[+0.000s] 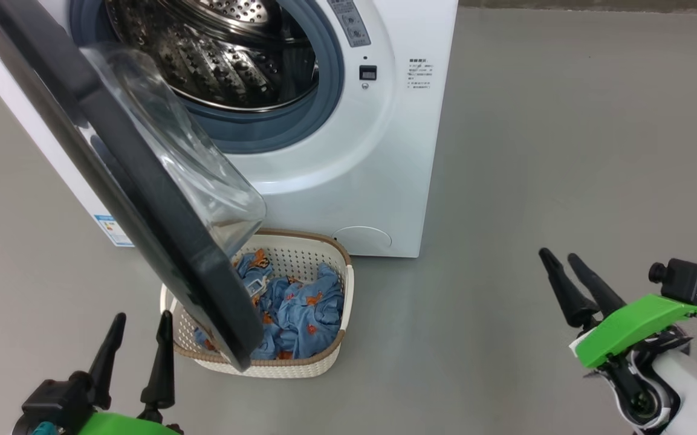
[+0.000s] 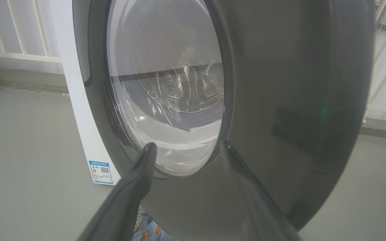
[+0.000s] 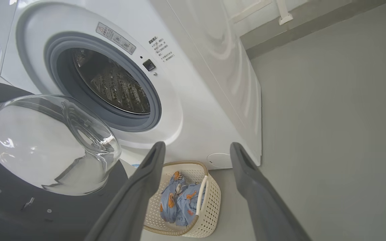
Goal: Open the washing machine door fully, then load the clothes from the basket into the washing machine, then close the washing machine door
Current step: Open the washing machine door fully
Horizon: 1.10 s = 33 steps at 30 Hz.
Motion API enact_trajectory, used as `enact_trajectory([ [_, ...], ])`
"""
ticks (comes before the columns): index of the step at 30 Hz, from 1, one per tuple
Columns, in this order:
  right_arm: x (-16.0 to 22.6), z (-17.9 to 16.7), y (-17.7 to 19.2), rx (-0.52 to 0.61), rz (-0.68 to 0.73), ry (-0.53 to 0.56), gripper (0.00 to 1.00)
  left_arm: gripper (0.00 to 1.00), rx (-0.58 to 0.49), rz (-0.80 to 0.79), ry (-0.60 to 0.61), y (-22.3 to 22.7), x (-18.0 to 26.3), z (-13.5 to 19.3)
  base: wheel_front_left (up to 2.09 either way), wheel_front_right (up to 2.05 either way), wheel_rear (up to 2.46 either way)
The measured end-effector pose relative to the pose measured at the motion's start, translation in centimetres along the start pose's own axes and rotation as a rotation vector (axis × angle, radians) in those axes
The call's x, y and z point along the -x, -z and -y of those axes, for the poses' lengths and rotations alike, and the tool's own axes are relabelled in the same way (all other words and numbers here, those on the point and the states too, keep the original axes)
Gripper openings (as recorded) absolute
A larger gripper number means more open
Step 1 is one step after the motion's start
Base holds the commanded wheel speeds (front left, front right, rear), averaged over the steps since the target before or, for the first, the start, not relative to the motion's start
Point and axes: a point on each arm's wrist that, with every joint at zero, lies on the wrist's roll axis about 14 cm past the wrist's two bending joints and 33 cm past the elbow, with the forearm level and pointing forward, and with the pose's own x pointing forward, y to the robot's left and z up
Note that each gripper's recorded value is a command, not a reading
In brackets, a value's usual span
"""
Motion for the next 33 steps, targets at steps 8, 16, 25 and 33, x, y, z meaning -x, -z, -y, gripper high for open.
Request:
enact_trajectory([
  [8, 0.7, 1.5, -2.7, 0.148, 0.106, 0.045, 1.0, 1.0, -0.004, 0.006, -0.007, -0.2, 0.1, -0.2, 0.0, 0.0, 0.0],
  [16, 1.7, 1.5, -3.3, 0.244, 0.169, 0.064, 1.0, 1.0, -0.005, 0.008, -0.013, -0.3, 0.2, -0.4, 0.0, 0.0, 0.0],
  [25, 3.0, 1.8, -2.1, 0.374, 0.154, 0.082, 1.0, 1.0, -0.01, 0.012, -0.022, -0.4, 0.4, -0.6, 0.0, 0.0, 0.0],
  [33, 4.0, 2.5, -0.3, 0.371, 0.123, 0.114, 1.0, 1.0, -0.005, 0.013, -0.03, -0.3, 0.5, -0.7, 0.0, 0.0, 0.0],
])
